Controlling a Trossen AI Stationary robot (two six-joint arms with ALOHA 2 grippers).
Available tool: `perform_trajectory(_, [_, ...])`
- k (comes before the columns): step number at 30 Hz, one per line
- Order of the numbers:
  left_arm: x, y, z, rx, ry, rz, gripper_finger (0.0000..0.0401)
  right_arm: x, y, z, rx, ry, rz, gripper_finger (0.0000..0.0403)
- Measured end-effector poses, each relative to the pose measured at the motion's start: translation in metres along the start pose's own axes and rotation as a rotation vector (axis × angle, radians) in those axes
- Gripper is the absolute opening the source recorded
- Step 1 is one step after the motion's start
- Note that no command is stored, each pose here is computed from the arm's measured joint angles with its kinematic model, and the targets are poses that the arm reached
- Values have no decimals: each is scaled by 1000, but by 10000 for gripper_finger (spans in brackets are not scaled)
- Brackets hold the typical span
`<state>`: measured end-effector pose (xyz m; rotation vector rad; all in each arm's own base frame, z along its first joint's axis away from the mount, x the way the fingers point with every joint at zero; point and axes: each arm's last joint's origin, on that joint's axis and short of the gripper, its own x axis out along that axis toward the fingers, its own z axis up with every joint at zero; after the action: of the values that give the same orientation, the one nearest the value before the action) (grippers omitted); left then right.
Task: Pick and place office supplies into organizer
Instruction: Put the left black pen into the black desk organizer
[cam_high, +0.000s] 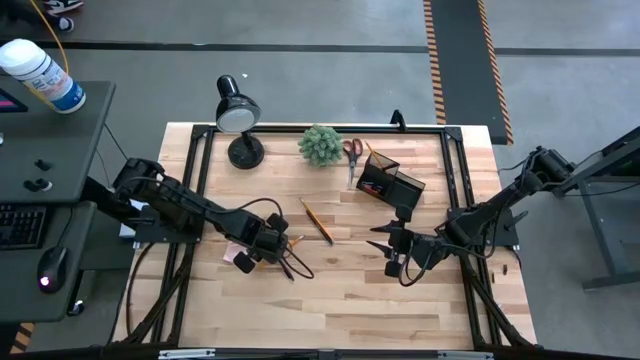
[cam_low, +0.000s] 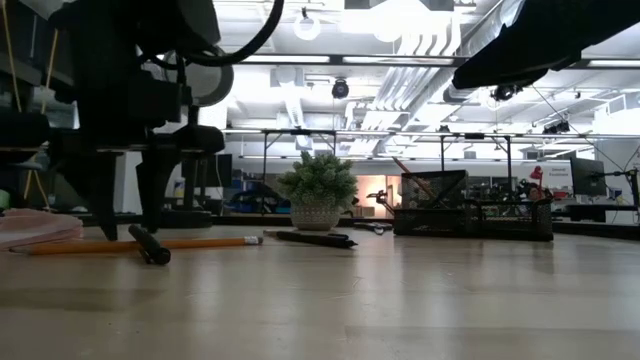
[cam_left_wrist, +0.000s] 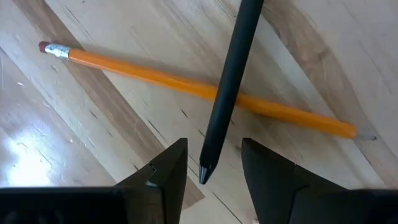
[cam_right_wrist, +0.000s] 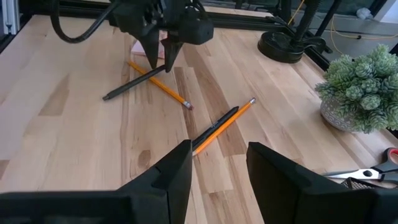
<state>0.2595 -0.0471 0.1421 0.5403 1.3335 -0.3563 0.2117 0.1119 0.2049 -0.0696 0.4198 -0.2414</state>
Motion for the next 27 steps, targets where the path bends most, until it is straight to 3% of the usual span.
perform_trajectory(27, [1,1,2,3,-13,22,137,0,0,0,0,0,1,145])
